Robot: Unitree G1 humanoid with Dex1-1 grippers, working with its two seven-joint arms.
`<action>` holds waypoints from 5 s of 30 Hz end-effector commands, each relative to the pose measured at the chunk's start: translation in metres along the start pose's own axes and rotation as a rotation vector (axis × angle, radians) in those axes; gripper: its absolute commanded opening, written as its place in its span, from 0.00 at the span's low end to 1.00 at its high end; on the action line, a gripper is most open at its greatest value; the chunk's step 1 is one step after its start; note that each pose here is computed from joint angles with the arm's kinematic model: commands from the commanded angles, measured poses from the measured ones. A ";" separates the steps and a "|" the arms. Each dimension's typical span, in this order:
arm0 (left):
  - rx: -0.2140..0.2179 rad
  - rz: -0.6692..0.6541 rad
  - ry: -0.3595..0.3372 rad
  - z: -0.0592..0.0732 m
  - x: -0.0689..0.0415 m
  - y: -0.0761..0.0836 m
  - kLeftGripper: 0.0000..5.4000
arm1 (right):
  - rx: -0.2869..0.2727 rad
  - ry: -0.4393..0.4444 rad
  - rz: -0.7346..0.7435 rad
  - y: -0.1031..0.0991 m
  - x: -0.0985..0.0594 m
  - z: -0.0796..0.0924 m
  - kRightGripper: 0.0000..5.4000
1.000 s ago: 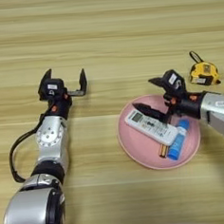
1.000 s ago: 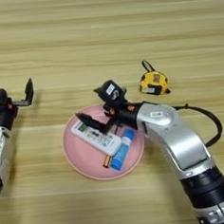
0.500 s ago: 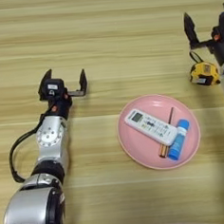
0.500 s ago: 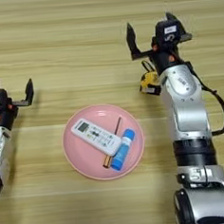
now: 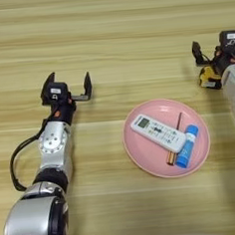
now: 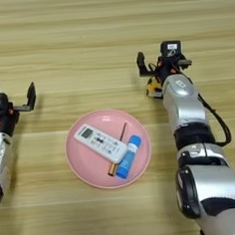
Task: Move the objects on the table
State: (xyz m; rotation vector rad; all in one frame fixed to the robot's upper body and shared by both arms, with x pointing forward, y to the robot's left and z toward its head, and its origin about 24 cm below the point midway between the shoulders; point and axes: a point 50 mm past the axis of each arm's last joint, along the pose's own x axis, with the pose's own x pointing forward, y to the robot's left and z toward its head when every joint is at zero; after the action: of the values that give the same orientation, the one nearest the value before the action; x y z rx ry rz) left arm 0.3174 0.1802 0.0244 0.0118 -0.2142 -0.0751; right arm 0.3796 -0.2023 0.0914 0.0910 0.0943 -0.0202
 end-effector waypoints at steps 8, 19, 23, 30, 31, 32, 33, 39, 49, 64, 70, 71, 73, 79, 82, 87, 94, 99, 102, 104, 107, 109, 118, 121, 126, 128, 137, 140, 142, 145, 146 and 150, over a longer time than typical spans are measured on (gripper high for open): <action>0.007 -0.006 -0.011 0.002 0.002 -0.002 1.00 | 0.070 0.139 -0.059 -0.004 0.008 -0.017 0.99; 0.006 -0.007 -0.010 0.002 0.002 -0.002 1.00 | 0.047 0.192 -0.133 -0.006 0.000 -0.040 0.99; 0.005 -0.007 -0.010 0.002 0.003 -0.002 1.00 | 0.039 0.212 -0.143 -0.006 -0.002 -0.048 0.99; 0.005 -0.006 -0.011 0.002 0.003 -0.002 1.00 | 0.030 0.258 -0.153 -0.003 -0.006 -0.061 0.99; 0.005 -0.006 -0.011 0.002 0.002 -0.002 1.00 | 0.032 0.260 -0.156 -0.004 -0.007 -0.062 0.99; 0.005 -0.006 -0.011 0.002 0.002 -0.002 1.00 | 0.033 0.262 -0.159 -0.004 -0.008 -0.063 0.99; 0.005 -0.006 -0.010 0.002 0.002 -0.002 1.00 | 0.033 0.263 -0.161 -0.004 -0.008 -0.064 0.99; 0.003 -0.007 -0.010 0.002 0.003 -0.002 1.00 | 0.028 0.276 -0.181 -0.006 -0.012 -0.070 0.99; 0.003 -0.007 -0.009 0.002 0.003 -0.002 1.00 | -0.055 0.167 -0.202 -0.008 -0.011 -0.058 0.99; 0.001 -0.007 -0.008 0.002 0.004 -0.003 1.00 | -0.022 0.185 -0.174 -0.006 -0.013 -0.059 0.99; 0.001 -0.005 -0.007 0.002 0.004 -0.003 1.00 | 0.007 0.212 -0.175 -0.006 -0.014 -0.063 0.99; 0.001 -0.005 -0.008 0.002 0.003 -0.003 1.00 | 0.014 0.220 -0.177 -0.006 -0.014 -0.064 0.99; 0.001 -0.005 -0.008 0.002 0.003 -0.003 1.00 | 0.025 0.235 -0.185 -0.007 -0.015 -0.066 0.99; 0.001 -0.006 -0.008 0.002 0.003 -0.002 1.00 | 0.036 0.282 -0.203 -0.011 -0.017 -0.074 0.99; 0.001 -0.006 -0.009 0.002 0.003 -0.002 1.00 | 0.032 0.301 -0.208 -0.012 -0.018 -0.077 0.99; 0.001 -0.006 -0.009 0.002 0.003 -0.002 1.00 | 0.031 0.305 -0.209 -0.012 -0.018 -0.077 0.99; 0.000 -0.005 -0.009 0.002 0.003 -0.002 1.00 | 0.027 0.306 -0.209 -0.012 -0.018 -0.077 0.92; 0.000 -0.006 -0.008 0.002 0.003 -0.003 1.00 | 0.024 0.316 -0.229 -0.015 -0.018 -0.078 0.86; -0.001 -0.006 -0.008 0.002 0.003 -0.003 1.00 | 0.025 0.326 -0.228 -0.015 -0.018 -0.079 0.86; -0.001 -0.006 -0.008 0.002 0.003 -0.003 1.00 | 0.022 0.326 -0.227 -0.015 -0.018 -0.079 0.86; -0.001 -0.006 -0.009 0.002 0.003 -0.003 1.00 | 0.015 0.317 -0.224 -0.015 -0.018 -0.078 0.86; -0.001 -0.006 -0.009 0.002 0.003 -0.003 1.00 | 0.008 0.306 -0.222 -0.016 -0.017 -0.075 0.86; -0.002 -0.007 -0.008 0.002 0.004 -0.003 1.00 | -0.086 0.109 -0.171 -0.018 -0.009 -0.042 0.86; -0.002 -0.007 -0.007 0.002 0.004 -0.003 1.00 | -0.139 0.020 -0.142 -0.017 -0.008 -0.026 0.86; -0.002 -0.008 -0.006 0.002 0.004 -0.003 1.00 | -0.229 -0.103 -0.079 -0.013 -0.010 -0.005 0.85; -0.003 -0.008 -0.006 0.002 0.004 -0.003 1.00 | -0.255 -0.142 -0.043 -0.010 -0.011 0.002 0.85; 0.001 -0.014 -0.012 0.003 0.005 -0.003 1.00 | -0.281 -0.250 0.261 0.013 -0.025 0.024 0.85; 0.003 -0.015 -0.018 0.004 0.006 -0.002 1.00 | -0.298 -0.269 0.392 0.019 -0.033 0.031 0.85; 0.004 -0.017 -0.018 0.005 0.006 -0.002 1.00 | -0.302 -0.258 0.456 0.021 -0.037 0.033 0.85; 0.005 -0.021 -0.019 0.005 0.006 -0.002 1.00 | -0.310 -0.219 0.564 0.025 -0.042 0.032 0.85; 0.006 -0.023 -0.021 0.005 0.006 -0.002 1.00 | -0.323 -0.205 0.598 0.026 -0.044 0.031 0.85; 0.009 -0.039 -0.048 0.010 0.007 -0.002 1.00 | -0.370 -0.150 0.750 0.031 -0.052 0.028 0.85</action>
State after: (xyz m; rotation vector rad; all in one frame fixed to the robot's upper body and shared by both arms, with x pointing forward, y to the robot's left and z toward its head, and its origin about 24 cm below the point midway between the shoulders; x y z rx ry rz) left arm 0.3188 0.1790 0.0259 0.0122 -0.2183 -0.0923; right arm 0.3342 -0.1752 0.1197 -0.2203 -0.0897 0.6595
